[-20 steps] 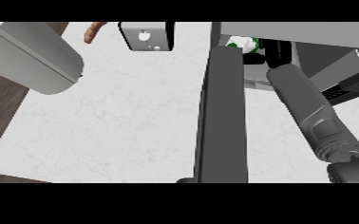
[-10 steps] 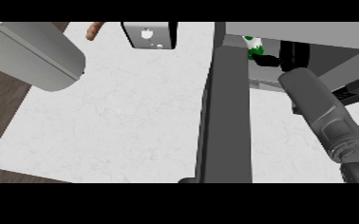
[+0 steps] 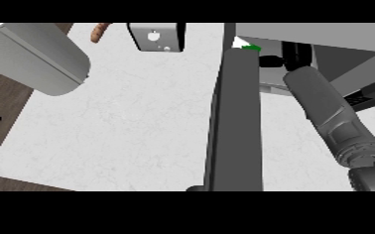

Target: Pick up the milk, place it into the microwave and close the microwave

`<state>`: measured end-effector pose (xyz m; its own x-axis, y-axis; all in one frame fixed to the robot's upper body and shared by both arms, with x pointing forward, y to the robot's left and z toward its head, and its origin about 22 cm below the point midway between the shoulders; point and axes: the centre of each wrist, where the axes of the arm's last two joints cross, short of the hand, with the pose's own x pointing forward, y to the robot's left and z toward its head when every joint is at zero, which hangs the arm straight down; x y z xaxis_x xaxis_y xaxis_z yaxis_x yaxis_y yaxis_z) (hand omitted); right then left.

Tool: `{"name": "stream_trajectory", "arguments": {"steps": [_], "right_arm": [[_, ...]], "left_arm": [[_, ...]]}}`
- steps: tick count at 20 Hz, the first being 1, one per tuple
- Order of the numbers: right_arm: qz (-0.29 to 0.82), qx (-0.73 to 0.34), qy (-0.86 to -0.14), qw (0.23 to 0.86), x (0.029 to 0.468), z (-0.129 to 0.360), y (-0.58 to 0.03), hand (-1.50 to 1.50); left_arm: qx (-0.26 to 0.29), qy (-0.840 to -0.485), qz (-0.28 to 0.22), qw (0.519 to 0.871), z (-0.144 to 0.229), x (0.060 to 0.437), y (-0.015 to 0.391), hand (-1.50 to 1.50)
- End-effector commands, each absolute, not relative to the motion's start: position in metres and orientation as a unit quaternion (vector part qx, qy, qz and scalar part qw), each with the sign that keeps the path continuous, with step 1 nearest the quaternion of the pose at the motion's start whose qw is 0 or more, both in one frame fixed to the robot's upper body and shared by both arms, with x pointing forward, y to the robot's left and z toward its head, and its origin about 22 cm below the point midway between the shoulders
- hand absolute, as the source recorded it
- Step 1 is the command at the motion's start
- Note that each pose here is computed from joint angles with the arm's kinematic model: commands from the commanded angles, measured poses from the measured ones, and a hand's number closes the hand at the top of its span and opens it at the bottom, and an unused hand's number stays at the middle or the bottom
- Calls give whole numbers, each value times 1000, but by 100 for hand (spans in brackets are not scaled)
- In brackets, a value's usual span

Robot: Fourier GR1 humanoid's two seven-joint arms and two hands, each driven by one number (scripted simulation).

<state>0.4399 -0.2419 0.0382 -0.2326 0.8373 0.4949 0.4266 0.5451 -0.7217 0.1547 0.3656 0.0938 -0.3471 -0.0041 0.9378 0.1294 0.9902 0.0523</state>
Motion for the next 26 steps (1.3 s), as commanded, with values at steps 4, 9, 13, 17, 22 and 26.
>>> {"name": "stream_trajectory", "arguments": {"steps": [4,9,13,17,22,26], "right_arm": [[205,-326,-786,484,439,35,-234,-150],[179,-258,-806,501,438,33,-235,-150],[140,-213,-813,524,428,11,-224,-150],[114,-158,-817,543,421,0,-230,-150],[77,-78,-813,571,408,-20,-241,-150],[75,-16,-805,588,383,-57,-226,-150]], "left_arm": [[-74,-816,-79,567,86,164,361,-150],[-108,-806,-110,572,83,173,352,-150],[-136,-813,-107,556,79,176,328,-150],[-146,-807,-115,560,78,183,327,-150],[-167,-794,-128,570,75,190,303,150],[-178,-790,-135,571,86,191,288,150]]}}
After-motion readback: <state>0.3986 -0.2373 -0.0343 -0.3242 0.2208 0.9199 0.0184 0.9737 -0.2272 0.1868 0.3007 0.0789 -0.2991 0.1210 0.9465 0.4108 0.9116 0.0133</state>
